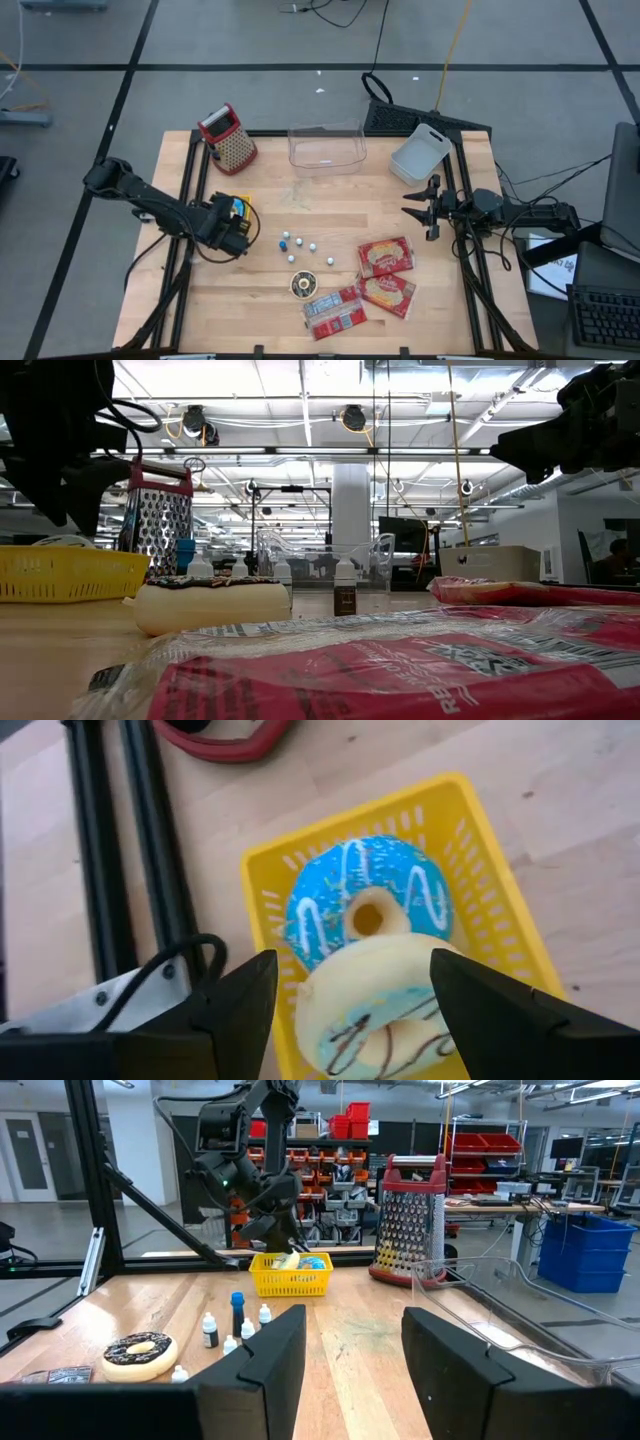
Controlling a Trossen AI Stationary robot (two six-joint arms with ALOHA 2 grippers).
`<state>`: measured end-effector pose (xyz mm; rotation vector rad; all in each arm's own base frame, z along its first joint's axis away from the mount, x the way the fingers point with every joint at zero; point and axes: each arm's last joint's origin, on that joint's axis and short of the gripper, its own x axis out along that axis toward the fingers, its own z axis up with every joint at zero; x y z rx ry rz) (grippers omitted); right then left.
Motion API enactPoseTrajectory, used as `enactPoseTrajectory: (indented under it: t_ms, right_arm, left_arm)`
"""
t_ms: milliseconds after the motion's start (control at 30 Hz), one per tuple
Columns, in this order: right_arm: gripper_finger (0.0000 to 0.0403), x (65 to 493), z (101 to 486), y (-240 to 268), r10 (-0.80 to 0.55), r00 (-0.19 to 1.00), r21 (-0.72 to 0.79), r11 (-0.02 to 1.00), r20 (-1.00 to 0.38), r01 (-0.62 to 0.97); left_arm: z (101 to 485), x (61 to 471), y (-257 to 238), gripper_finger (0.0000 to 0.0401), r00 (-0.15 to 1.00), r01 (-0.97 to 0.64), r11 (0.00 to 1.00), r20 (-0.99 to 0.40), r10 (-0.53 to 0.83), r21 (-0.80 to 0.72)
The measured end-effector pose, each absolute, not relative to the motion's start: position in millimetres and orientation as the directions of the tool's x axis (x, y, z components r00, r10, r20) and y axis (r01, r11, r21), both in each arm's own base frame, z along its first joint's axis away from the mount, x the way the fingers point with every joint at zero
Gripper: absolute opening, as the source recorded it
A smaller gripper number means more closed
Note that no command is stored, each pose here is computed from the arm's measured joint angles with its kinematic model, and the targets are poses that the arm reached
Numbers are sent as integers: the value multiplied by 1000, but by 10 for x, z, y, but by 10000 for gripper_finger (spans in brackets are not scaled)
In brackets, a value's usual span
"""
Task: Pick & Place Food Item
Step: Put the light blue donut into the yellow bin
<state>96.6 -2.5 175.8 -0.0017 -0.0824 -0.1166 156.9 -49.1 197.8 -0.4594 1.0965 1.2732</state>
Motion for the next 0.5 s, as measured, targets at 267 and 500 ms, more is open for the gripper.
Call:
enactPoseTrajectory:
  t_ms: [267,500]
  right_arm:
    - [155,966,1758,-25,-116,990,3,993,82,116]
    - [155,966,1758,-25,-116,990,3,993,82,116]
  left_arm:
    - [1856,1564,-507,267,-52,-917,315,-856,515,246]
    - [1800,1582,-507,267,-43,-923,302,-846,532,237]
